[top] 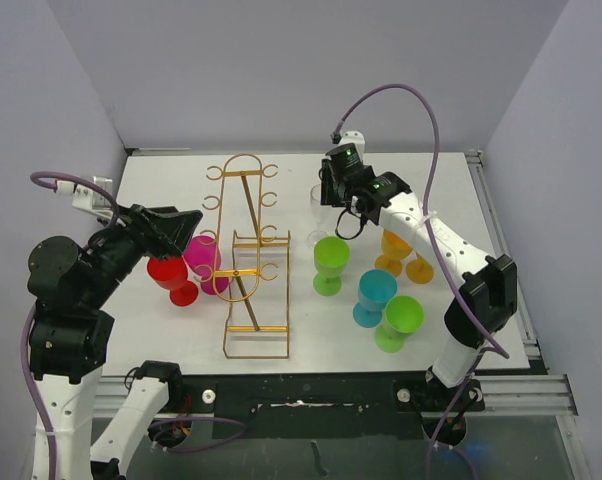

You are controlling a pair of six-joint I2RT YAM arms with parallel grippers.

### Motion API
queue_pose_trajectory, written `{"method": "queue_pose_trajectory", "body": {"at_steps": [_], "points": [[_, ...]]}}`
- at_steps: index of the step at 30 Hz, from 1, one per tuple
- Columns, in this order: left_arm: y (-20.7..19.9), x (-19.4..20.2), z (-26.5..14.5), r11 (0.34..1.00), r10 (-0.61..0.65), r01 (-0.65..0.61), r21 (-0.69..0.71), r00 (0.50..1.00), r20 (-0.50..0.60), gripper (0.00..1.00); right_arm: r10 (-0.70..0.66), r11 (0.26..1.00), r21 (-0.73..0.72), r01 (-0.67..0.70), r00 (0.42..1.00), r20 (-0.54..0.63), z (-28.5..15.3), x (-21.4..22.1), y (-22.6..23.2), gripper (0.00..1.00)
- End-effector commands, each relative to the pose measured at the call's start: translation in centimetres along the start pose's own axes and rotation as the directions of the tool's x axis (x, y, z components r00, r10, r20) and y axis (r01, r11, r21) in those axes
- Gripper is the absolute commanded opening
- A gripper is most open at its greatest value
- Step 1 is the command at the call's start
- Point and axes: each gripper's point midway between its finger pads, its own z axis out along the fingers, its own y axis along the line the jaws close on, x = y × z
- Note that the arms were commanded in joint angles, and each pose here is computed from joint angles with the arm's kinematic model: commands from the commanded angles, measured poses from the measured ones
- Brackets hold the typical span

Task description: Place the wine glass upside down on the wine glass rack

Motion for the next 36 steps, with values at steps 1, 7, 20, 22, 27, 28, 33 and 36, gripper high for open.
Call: {"method": "queue_pose_trajectory", "body": {"at_steps": [1, 7, 20, 22, 27, 28, 33, 36], "points": [[-1.7, -2.0, -1.0, 0.998, 0.035, -0.037, 0.044, 0.998, 0.049, 0.60, 0.018, 1.000, -0.010, -0.018, 0.999, 0.043, -0.2, -1.9, 0.0, 0.37], [-1.9, -2.1, -1.0, 0.998, 0.034, -0.037, 0.050, 0.998, 0.043, 0.60, 0.018, 1.000, -0.009, -0.018, 0.999, 0.030, 0.4, -1.6, -0.4, 0.29], [-2.5, -2.7, -1.6, 0.997, 0.058, -0.061, 0.053, 0.997, 0.050, 0.60, 0.021, 1.000, -0.007, -0.021, 1.000, -0.005, 1.8, -1.4, -0.4, 0.19], [-2.9, -2.7, -1.8, 0.995, 0.071, -0.074, 0.071, 0.997, 0.043, 0.60, 0.017, 1.000, 0.016, -0.017, 1.000, -0.003, 1.9, -1.7, -0.5, 0.11], [-4.4, -3.0, -2.2, 0.984, 0.113, -0.116, 0.136, 0.993, 0.030, 0.60, 0.023, 0.996, 0.081, -0.031, 0.995, 0.102, 0.6, -3.8, -1.3, 0.00], [-4.5, -3.2, -2.2, 0.983, 0.115, -0.119, 0.137, 0.993, 0.032, 0.60, 0.026, 0.995, 0.092, -0.037, 0.993, 0.119, 0.3, -4.1, -1.6, 0.00], [-5.4, -4.0, -2.2, 0.978, 0.110, -0.117, 0.173, 0.993, 0.050, 0.60, 0.049, 0.991, 0.105, -0.077, 0.969, 0.243, -2.1, -6.9, -2.6, 0.00], [-6.0, -4.6, -1.8, 0.976, 0.081, -0.092, 0.200, 0.995, 0.059, 0.60, 0.073, 0.991, 0.087, -0.106, 0.944, 0.320, -4.3, -8.4, -3.1, 0.00]]}}
